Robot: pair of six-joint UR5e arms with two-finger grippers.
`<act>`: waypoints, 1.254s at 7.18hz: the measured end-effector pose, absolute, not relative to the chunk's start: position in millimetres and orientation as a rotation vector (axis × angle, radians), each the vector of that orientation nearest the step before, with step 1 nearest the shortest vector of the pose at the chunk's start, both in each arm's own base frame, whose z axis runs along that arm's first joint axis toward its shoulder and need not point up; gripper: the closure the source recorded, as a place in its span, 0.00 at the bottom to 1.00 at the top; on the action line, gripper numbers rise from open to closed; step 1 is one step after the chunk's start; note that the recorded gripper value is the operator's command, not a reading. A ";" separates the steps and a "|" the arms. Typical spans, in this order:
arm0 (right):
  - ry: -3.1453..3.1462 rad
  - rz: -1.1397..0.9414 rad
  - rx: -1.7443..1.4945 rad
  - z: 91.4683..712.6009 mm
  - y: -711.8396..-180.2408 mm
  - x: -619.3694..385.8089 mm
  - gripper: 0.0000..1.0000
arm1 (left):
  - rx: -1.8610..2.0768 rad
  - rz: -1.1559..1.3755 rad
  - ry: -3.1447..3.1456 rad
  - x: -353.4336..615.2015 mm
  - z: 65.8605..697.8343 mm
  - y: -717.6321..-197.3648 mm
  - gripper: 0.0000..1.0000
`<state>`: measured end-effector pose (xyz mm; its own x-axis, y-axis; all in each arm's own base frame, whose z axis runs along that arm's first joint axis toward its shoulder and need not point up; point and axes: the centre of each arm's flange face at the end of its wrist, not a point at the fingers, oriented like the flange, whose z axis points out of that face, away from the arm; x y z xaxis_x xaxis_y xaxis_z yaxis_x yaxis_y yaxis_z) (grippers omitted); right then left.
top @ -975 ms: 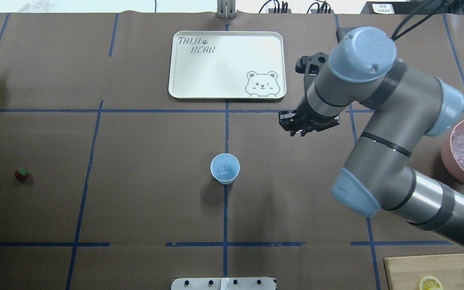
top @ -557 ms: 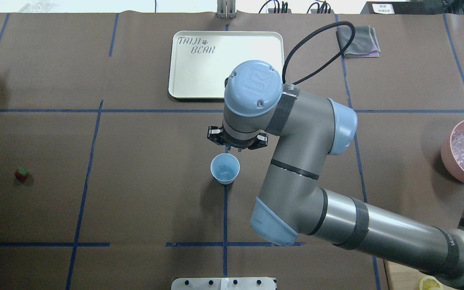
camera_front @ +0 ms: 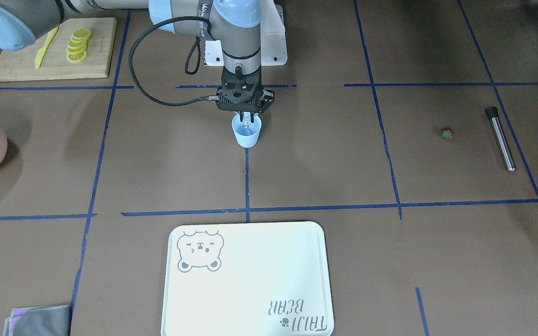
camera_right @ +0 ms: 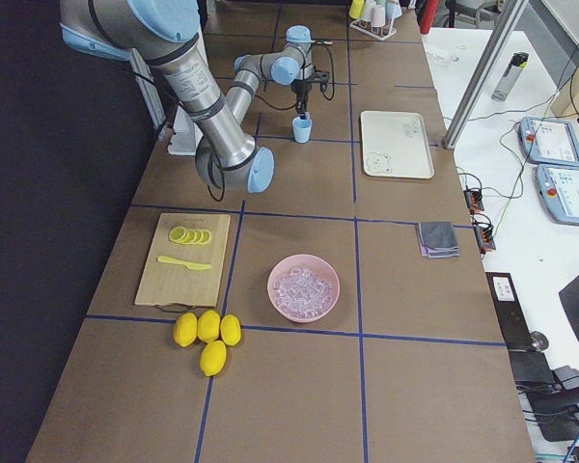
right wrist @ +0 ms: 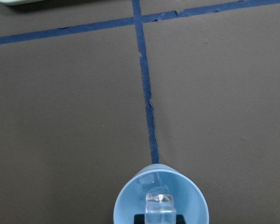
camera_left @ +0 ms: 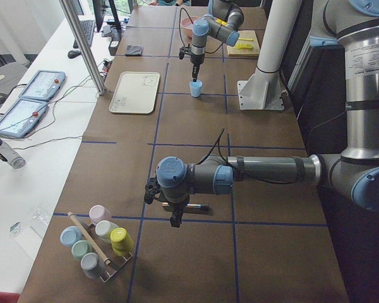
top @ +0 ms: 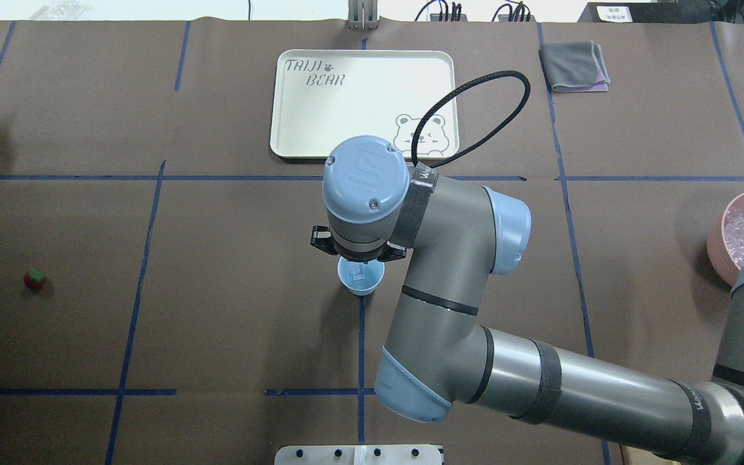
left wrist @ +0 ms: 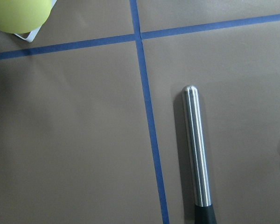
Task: Mash ice and strawberries in cup
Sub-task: 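Open the right gripper to drop the ice cube into the cup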
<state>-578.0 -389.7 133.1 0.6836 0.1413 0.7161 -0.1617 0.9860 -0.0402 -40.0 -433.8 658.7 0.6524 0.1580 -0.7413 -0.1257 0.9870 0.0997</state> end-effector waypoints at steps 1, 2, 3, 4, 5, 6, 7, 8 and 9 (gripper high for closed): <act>-0.795 0.169 0.025 135.7 -388.8 -580.4 0.01 | 0.041 0.162 0.845 -39.8 658.4 -434.3 0.00; -0.791 0.165 0.024 137.7 -387.0 -582.6 0.01 | 0.042 0.162 0.845 -39.8 657.8 -434.9 0.00; -0.788 0.159 0.022 138.9 -382.6 -586.0 0.01 | 0.043 0.162 0.845 -39.8 657.7 -435.2 0.00; -0.786 0.152 0.020 139.5 -378.1 -589.2 0.01 | 0.043 0.163 0.845 -39.7 657.6 -435.7 0.00; -0.786 0.149 0.020 139.6 -376.0 -590.6 0.01 | 0.043 0.163 0.845 -39.5 657.7 -436.0 0.00; -0.786 0.148 0.020 139.5 -375.4 -591.0 0.01 | 0.042 0.163 0.845 -39.4 657.8 -436.2 0.00; -0.787 0.147 0.020 138.5 -375.2 -591.3 0.01 | 0.043 0.163 0.845 -39.5 657.9 -436.2 0.00; -0.790 0.147 0.021 136.6 -374.9 -591.3 0.01 | 0.042 0.163 0.845 -39.6 658.0 -436.2 0.00; -0.794 0.149 0.023 134.8 -377.1 -588.9 0.01 | 0.041 0.162 0.845 -39.6 658.5 -436.1 0.00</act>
<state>-588.9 -377.1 134.8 0.6914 0.1244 0.7117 -0.1417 0.9893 -0.0352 -39.6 -436.1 658.5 0.6522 0.1592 -0.7411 -0.1263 0.9868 0.1009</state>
